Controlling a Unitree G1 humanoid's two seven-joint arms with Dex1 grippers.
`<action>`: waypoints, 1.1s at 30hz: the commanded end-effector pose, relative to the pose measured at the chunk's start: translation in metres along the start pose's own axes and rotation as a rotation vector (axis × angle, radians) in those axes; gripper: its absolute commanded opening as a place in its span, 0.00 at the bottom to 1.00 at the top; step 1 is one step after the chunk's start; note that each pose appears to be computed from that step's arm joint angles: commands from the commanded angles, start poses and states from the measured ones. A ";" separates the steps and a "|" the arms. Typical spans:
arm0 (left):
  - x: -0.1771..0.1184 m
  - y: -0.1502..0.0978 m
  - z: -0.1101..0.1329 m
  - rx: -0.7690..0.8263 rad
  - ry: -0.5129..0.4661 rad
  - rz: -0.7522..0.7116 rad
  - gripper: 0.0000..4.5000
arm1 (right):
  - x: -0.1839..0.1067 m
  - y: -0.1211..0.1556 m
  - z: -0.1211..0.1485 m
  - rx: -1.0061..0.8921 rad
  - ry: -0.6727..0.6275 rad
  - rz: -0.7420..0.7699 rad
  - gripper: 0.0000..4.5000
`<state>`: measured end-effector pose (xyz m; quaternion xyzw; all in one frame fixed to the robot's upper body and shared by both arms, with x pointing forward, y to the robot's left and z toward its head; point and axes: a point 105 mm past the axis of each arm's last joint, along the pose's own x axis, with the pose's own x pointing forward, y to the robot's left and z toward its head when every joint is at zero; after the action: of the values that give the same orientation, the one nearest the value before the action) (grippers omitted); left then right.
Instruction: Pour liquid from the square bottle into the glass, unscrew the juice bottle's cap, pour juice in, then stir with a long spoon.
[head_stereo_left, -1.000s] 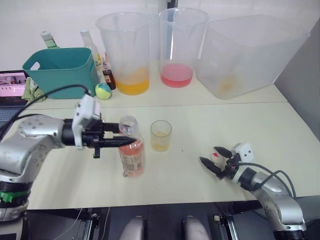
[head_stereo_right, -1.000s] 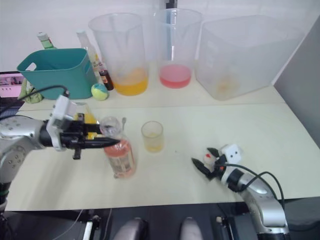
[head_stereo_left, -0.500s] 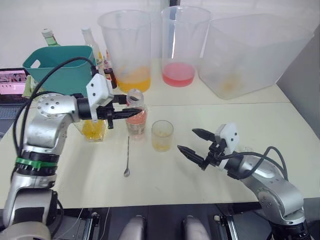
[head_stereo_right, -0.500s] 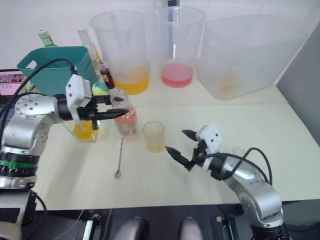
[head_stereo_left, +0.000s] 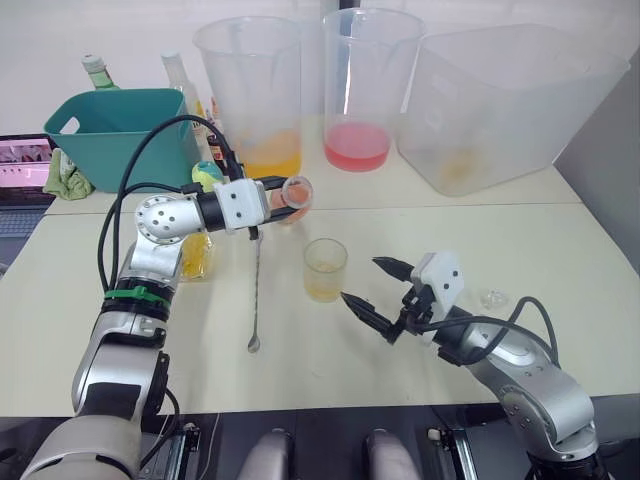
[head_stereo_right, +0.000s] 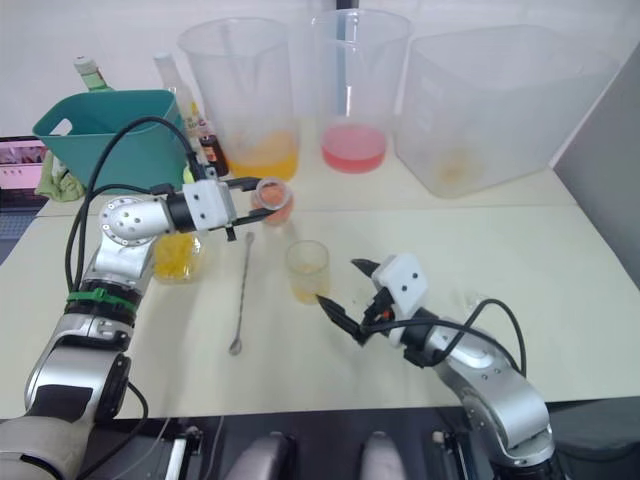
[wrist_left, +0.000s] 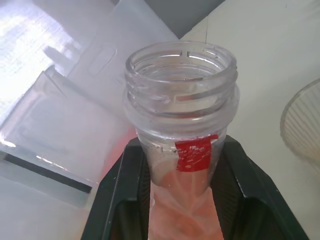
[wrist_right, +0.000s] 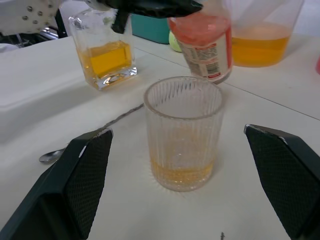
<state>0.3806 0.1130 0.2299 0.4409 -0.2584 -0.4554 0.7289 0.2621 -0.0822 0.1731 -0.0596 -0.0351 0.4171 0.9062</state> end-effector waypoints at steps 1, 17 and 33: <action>0.007 0.013 0.013 0.139 -0.055 0.057 0.28 | -0.001 0.005 0.009 -0.034 -0.019 0.005 0.99; 0.016 -0.011 0.000 0.245 -0.038 0.038 0.28 | 0.000 0.013 0.006 -0.017 0.000 -0.003 0.99; 0.018 -0.011 0.001 0.437 -0.021 0.049 0.28 | -0.002 0.012 0.007 -0.016 0.009 -0.009 0.99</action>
<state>0.3844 0.0980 0.1905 0.5737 -0.3182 -0.4064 0.6360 0.2564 -0.0774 0.1644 -0.0668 -0.0067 0.4069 0.9110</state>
